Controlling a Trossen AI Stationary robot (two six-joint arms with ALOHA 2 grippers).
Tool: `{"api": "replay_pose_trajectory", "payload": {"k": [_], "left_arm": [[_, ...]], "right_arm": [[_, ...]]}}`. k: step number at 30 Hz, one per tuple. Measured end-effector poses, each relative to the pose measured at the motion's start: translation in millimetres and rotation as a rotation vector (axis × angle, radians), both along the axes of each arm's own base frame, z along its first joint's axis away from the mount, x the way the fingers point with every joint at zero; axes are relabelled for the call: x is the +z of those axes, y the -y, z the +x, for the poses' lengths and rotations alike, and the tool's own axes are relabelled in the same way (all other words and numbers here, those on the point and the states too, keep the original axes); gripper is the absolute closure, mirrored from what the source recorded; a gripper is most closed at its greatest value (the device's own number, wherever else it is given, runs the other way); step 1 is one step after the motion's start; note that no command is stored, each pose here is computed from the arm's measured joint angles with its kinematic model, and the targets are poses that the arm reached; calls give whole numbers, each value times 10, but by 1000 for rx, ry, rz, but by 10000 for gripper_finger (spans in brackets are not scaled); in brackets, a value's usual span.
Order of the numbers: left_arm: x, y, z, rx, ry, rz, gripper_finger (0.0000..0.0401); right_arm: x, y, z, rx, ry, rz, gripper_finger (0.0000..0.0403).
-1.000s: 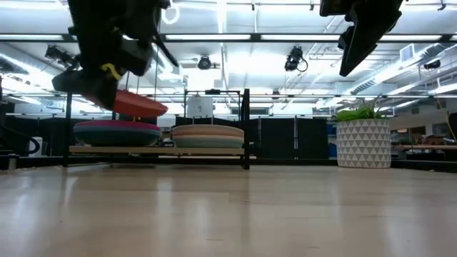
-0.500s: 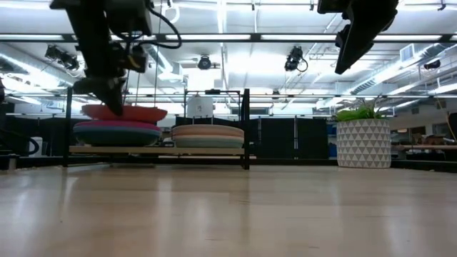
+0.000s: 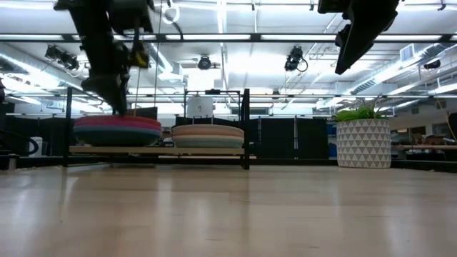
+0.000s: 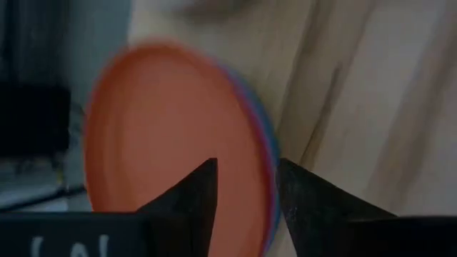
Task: Place and stack plates onto a shelf
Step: Stack the orange plate on top of the pink plate on the shelf, then return to Home Position
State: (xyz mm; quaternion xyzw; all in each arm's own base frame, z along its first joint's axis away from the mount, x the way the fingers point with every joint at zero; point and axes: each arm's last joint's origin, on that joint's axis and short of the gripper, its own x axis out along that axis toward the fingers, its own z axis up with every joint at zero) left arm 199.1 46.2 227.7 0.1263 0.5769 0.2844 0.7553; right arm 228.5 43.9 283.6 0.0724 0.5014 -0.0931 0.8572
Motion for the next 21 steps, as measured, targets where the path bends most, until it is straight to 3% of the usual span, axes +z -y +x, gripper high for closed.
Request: {"api": "replay_pose_trajectory", "payload": {"k": [4,9,16,21], "left_arm": [[225,162,5,-95,222,24,250],[399,386,-139,-256,499,-29,259],[216,629,-438,-449,855,-123,260],[-12,687,-649,-511,1029,-152,260]], "right_arm": [[-27,-56,-55,1,51,-85,183],[-197,-130,-186,-3,124,-62,194],[-463,-200,-492,-44,191,-78,211],[-623,-202,-692,-86,301,-79,221]]}}
